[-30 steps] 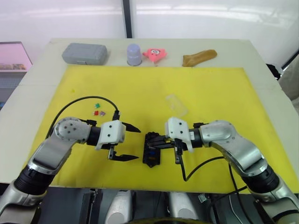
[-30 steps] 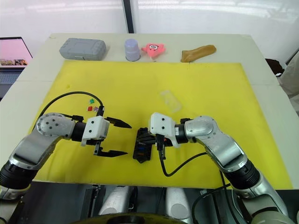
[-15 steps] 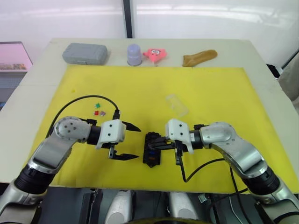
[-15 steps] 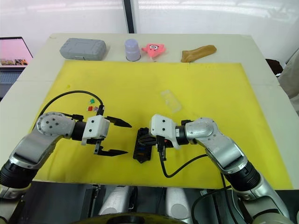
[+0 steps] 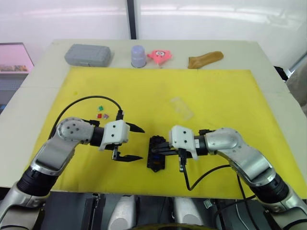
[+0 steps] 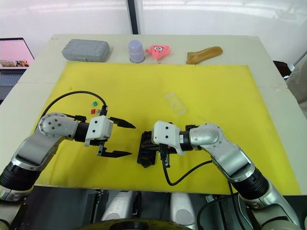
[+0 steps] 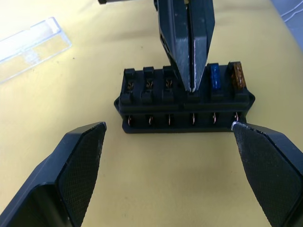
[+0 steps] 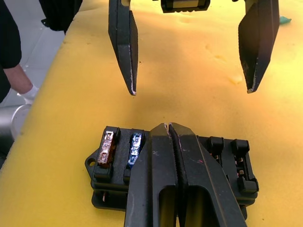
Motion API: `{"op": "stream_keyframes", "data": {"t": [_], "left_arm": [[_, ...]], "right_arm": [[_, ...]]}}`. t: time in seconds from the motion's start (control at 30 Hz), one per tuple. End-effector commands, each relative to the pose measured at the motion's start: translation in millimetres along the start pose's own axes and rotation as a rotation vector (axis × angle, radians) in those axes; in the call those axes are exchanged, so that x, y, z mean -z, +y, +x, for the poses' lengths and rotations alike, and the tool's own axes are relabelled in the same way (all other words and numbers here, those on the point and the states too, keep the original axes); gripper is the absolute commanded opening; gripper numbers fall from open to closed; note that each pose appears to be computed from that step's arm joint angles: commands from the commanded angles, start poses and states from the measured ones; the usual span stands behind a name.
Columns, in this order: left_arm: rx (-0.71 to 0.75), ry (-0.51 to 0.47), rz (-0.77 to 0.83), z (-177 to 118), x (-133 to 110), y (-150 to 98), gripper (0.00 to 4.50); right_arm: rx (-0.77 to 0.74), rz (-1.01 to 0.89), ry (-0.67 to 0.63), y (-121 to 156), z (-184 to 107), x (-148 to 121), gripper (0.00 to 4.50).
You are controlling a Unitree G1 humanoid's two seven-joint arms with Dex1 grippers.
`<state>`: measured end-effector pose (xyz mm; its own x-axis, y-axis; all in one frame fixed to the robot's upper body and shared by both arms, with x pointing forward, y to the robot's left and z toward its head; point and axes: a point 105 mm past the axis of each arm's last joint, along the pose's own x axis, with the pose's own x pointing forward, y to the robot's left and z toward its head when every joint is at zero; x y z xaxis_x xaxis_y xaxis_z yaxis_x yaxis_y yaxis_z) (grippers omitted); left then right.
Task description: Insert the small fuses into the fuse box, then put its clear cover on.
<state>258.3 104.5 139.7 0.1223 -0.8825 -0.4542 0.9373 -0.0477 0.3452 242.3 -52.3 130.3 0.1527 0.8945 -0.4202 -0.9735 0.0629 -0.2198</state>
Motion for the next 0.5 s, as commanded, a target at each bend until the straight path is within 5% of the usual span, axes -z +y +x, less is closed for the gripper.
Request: {"op": "stream_keyframes", "data": {"t": [0.03, 0.5], "left_arm": [[-0.002, -0.013, 0.046, -0.7, -7.2, 2.3, 4.5], [-0.005, -0.017, 0.048, 0.5, -8.1, 3.3, 4.5]], "right_arm": [[0.007, 0.014, -0.058, -0.4, -4.9, -14.7, 0.05], [0.024, 0.047, -0.08, -3.9, -4.7, -18.9, 0.05]]}}
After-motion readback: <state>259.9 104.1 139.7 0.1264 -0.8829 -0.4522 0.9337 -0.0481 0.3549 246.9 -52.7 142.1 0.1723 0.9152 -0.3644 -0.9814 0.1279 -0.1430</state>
